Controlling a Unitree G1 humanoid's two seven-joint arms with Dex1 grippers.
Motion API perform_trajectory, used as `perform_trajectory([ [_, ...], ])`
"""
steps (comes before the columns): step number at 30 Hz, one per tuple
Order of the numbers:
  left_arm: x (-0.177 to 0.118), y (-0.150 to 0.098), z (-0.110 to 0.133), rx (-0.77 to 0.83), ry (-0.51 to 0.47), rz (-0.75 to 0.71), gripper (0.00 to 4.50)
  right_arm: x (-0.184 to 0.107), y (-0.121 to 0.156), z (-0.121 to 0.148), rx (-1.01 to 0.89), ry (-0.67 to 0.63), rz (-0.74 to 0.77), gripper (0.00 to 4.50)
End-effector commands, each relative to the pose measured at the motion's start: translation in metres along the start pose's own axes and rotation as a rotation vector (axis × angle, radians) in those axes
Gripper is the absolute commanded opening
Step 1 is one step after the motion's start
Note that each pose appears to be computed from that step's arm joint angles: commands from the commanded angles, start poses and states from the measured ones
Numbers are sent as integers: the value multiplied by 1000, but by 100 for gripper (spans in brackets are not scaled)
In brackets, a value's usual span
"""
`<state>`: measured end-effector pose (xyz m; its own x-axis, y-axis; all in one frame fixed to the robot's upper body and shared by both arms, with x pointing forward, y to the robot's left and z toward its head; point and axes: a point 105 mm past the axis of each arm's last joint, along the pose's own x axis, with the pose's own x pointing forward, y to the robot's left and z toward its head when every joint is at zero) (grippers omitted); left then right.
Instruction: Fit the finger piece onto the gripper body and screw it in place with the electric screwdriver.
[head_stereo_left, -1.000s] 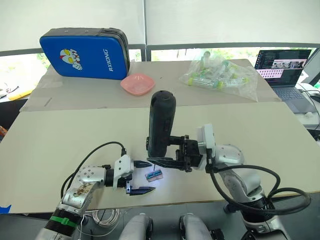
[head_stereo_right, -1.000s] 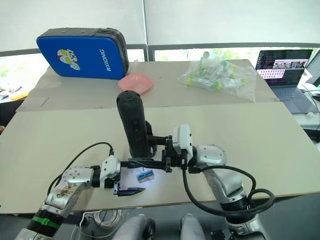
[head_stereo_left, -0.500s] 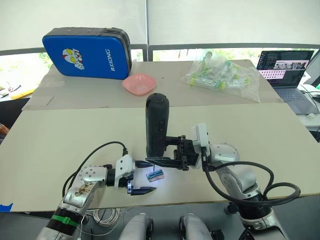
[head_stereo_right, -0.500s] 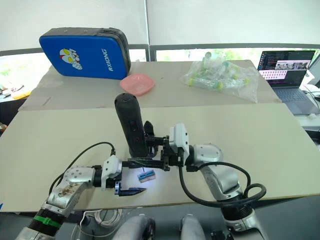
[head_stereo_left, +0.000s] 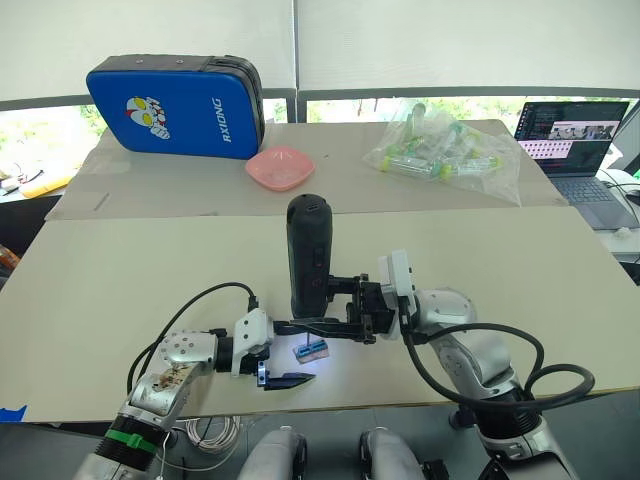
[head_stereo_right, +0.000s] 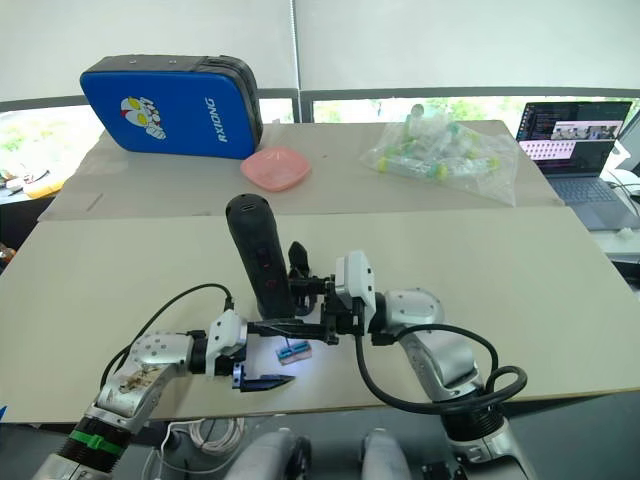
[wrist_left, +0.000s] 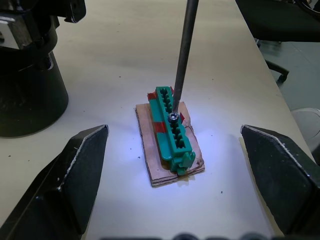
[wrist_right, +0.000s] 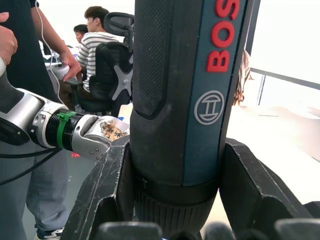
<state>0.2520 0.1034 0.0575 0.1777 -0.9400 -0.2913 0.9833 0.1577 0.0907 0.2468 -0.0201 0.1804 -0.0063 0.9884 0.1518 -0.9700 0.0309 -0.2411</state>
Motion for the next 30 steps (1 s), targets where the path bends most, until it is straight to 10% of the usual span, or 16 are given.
perform_trajectory([
  [1,6,-10,-10,-33,38,-35,447,2,2,13,-51,-42,13,196],
  [30,4,-12,-11,-43,50,-37,447,1,2,7,-36,-26,8,196],
])
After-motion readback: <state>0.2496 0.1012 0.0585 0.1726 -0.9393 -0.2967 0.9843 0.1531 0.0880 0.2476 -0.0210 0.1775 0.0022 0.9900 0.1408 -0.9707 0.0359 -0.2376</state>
